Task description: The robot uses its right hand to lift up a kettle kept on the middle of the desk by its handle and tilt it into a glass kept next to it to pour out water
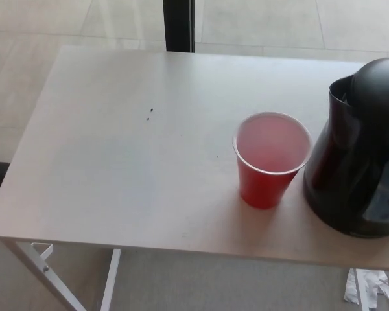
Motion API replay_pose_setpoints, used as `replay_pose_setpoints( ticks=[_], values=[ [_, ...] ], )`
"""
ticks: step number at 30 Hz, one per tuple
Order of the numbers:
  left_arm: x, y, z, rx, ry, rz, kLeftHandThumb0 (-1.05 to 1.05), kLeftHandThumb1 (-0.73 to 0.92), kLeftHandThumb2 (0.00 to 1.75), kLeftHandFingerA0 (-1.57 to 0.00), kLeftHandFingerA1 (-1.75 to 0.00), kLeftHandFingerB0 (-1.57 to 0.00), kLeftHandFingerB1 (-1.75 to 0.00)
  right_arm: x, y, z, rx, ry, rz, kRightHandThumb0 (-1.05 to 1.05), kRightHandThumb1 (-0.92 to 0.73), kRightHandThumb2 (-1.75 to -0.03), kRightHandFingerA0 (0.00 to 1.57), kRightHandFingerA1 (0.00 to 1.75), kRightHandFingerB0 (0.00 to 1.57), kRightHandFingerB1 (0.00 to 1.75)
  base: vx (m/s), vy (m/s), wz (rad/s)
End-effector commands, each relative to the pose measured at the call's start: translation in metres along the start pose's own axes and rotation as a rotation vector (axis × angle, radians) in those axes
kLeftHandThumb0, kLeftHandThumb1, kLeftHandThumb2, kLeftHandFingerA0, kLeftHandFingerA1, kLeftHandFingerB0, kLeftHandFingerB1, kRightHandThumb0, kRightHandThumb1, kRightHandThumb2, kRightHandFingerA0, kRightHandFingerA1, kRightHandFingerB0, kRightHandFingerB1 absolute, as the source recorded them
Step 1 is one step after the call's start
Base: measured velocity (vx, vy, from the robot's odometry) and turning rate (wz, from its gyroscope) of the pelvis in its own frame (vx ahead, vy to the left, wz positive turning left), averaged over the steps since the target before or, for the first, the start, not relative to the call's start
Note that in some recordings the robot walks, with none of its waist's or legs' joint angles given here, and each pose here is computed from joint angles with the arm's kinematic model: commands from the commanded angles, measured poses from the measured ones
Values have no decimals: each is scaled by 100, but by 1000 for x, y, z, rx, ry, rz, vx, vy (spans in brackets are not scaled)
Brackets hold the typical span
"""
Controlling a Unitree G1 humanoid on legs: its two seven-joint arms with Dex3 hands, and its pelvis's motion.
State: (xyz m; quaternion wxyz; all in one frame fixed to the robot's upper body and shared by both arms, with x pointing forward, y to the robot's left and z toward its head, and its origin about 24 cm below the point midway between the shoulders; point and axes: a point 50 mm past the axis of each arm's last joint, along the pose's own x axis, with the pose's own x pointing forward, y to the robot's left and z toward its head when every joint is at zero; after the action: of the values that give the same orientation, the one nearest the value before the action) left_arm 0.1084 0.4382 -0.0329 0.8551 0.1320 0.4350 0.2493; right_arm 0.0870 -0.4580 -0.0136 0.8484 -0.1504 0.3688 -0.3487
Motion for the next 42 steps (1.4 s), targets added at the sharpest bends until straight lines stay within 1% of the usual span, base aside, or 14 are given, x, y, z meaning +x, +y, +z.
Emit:
replay_pose_setpoints(
  ticks=[1,5,6,11,12,14,15,19,27,29,37,38,40,42],
  values=[
    [-2,8,3,-45,-32,-21,-81,69,61,-57,-60,-33,-55,1,-8,7,106,-30,-23,-66,-46,-83,8,53,4,33,0,0,0],
    [-2,9,4,-24,-31,-14,-81,70,61,-58,-57,-33,-53,1,-11,4,148,-6,-55,-63,-62,-60,12,50,8,26,0,0,0],
    [-3,9,4,-33,-39,-21,-81,70,61,-57,-58,-33,-54,1,-12,5,172,-5,-60,-67,-49,-85,5,54,4,30,0,0,0],
    [-4,14,3,-46,-39,-13,-79,71,61,-58,-58,-33,-53,3,-23,11,474,-16,-174,-67,-48,-84,15,57,5,37,0,0,0],
    [-4,14,3,-17,-36,-6,-77,73,61,-59,-56,-34,-51,3,-29,18,550,-52,-187,-61,-65,-59,19,54,10,29,0,0,0],
    [-5,16,0,-50,-33,-9,-80,70,61,-58,-59,-31,-53,4,-34,37,603,-137,-196,-75,-55,-89,22,58,6,36,0,0,0],
    [-6,16,0,-51,-32,-10,-81,70,61,-58,-58,-33,-53,4,-37,44,616,-163,-207,-68,-68,-60,33,52,15,28,0,0,0],
    [-4,13,2,-32,-33,-13,-82,72,61,-60,-57,-35,-52,3,-53,78,726,-302,-204,-70,-63,-60,34,50,19,29,0,0,0],
    [-4,10,-1,-29,-29,-25,-83,71,61,-56,-58,-35,-53,-3,-48,161,663,-548,-58,-80,-49,-88,29,63,7,40,0,0,0],
    [-4,9,0,-21,-36,-27,-80,71,61,-56,-56,-33,-52,-7,-38,180,657,-602,20,-89,-62,-59,27,86,10,33,0,0,0],
    [-3,12,4,-58,-43,-18,-81,70,61,-61,-56,-34,-52,-21,7,240,592,-703,343,-105,-45,-94,10,88,3,63,0,0,0],
    [-4,12,4,-60,-43,-17,-78,54,97,-57,-65,-30,-58,-24,13,247,602,-689,388,-105,-46,-91,15,91,9,67,0,0,0],
    [-4,12,4,-50,-44,-18,-82,71,61,-61,-57,-33,-52,-32,21,256,465,-715,454,-96,-46,-95,11,79,0,58,0,0,0],
    [-3,13,4,-47,-38,-13,-82,70,61,-60,-56,-33,-52,-37,26,259,440,-715,471,-97,-57,-58,21,97,6,67,0,0,0]
  ],
)
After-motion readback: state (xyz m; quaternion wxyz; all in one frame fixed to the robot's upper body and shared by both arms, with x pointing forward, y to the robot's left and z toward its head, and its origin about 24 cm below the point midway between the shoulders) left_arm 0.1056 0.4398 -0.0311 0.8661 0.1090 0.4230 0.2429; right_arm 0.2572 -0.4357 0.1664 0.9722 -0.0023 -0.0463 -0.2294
